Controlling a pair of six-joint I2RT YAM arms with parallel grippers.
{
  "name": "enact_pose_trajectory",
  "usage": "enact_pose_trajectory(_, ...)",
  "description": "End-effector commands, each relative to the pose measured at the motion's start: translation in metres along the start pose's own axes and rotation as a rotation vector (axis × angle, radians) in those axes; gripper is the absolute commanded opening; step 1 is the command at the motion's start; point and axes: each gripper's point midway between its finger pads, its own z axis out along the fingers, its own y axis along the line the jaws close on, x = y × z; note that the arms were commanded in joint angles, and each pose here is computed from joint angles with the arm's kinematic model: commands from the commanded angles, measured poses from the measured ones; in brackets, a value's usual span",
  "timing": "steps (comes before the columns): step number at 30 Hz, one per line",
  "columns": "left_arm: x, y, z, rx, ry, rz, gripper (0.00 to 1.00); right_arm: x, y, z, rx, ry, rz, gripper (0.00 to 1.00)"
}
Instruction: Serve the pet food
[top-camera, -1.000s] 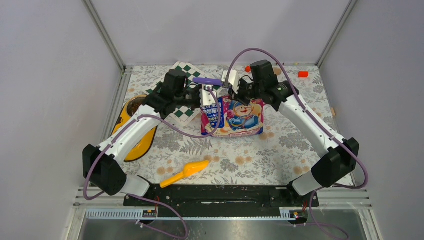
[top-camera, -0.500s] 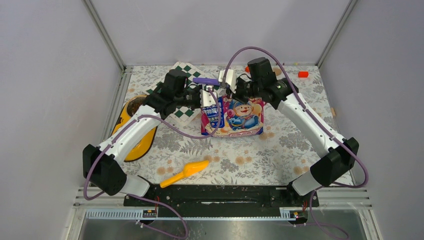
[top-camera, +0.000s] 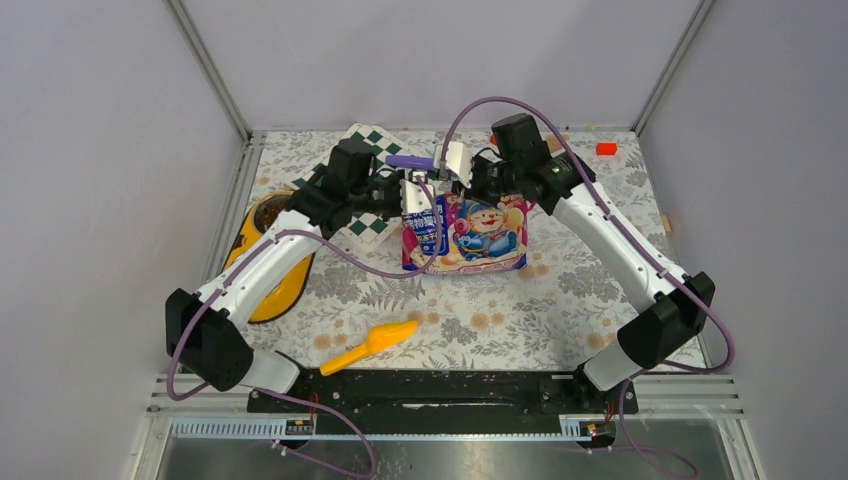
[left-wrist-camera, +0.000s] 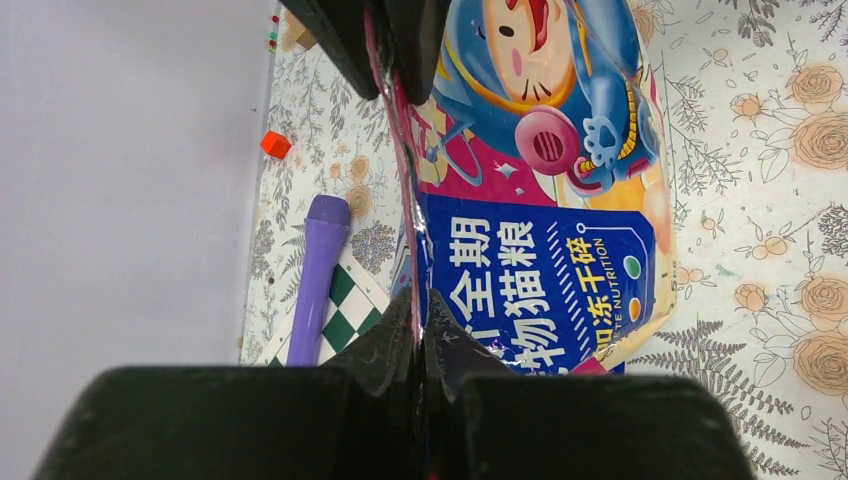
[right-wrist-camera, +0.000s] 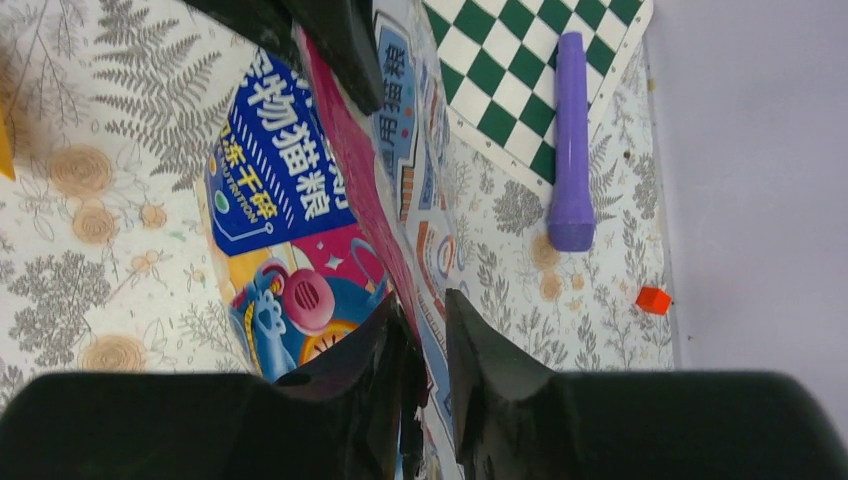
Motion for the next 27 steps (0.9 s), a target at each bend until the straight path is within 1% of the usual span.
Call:
enact_pose_trajectory(1,-0.01,0.004,-0.007,-0.011,-0.016,0.023,0.03,0.005,-0.008,-0.018,0.037,0.077,-0.063,0.26)
enact_pose_trajectory(2,-0.009,0.004,-0.007,-0.01,-0.015,0.022,0.03,0.006,-0.008,-0.017,0.033,0.085,-0.062,0.23)
enact_pose_trajectory(5,-0.008,0.005,-0.008,-0.013,-0.012,0.022,0.03,0.005,-0.009,-0.015,0.029,0.08,-0.064,0.05)
enact_pose_trajectory(6,-0.008,0.005,-0.009,-0.014,-0.012,0.023,0.02,0.003,-0.01,-0.015,0.031,0.077,-0.064,0.0)
enact_pose_trajectory(12,-0.008,0.004,-0.011,-0.014,-0.012,0.022,0.02,-0.006,-0.014,-0.024,0.048,0.059,-0.074,0.0)
enact_pose_trajectory(13,-0.008,0.003,-0.011,-0.014,-0.012,0.021,0.02,-0.006,-0.015,-0.025,0.057,0.064,-0.072,0.05)
enact_pose_trajectory(15,-0.008,0.003,-0.011,-0.014,-0.012,0.022,0.04,-0.001,-0.018,-0.028,0.079,0.089,-0.069,0.19)
enact_pose_trajectory(16,-0.008,0.003,-0.012,-0.016,-0.011,0.023,0.04,0.002,-0.02,-0.03,0.091,0.104,-0.071,0.24)
enact_pose_trajectory(17,-0.008,0.002,-0.012,-0.016,-0.012,0.023,0.05,0.005,-0.02,-0.032,0.099,0.116,-0.071,0.27)
enact_pose_trajectory(18,-0.008,0.002,-0.012,-0.016,-0.012,0.022,0.05,0.009,-0.021,-0.034,0.107,0.126,-0.069,0.27)
enact_pose_trajectory(20,-0.008,0.001,-0.012,-0.015,-0.013,0.023,0.05,0.013,-0.021,-0.037,0.109,0.132,-0.065,0.26)
enact_pose_trajectory(22,-0.007,0.001,-0.012,-0.016,-0.012,0.022,0.05,0.014,-0.022,-0.039,0.114,0.131,-0.071,0.15)
enact_pose_trajectory(24,-0.007,0.002,-0.013,-0.018,-0.011,0.022,0.05,0.014,-0.023,-0.039,0.112,0.13,-0.072,0.0)
enact_pose_trajectory(27,-0.007,0.002,-0.013,-0.019,-0.011,0.024,0.01,0.015,-0.023,-0.04,0.114,0.132,-0.067,0.0)
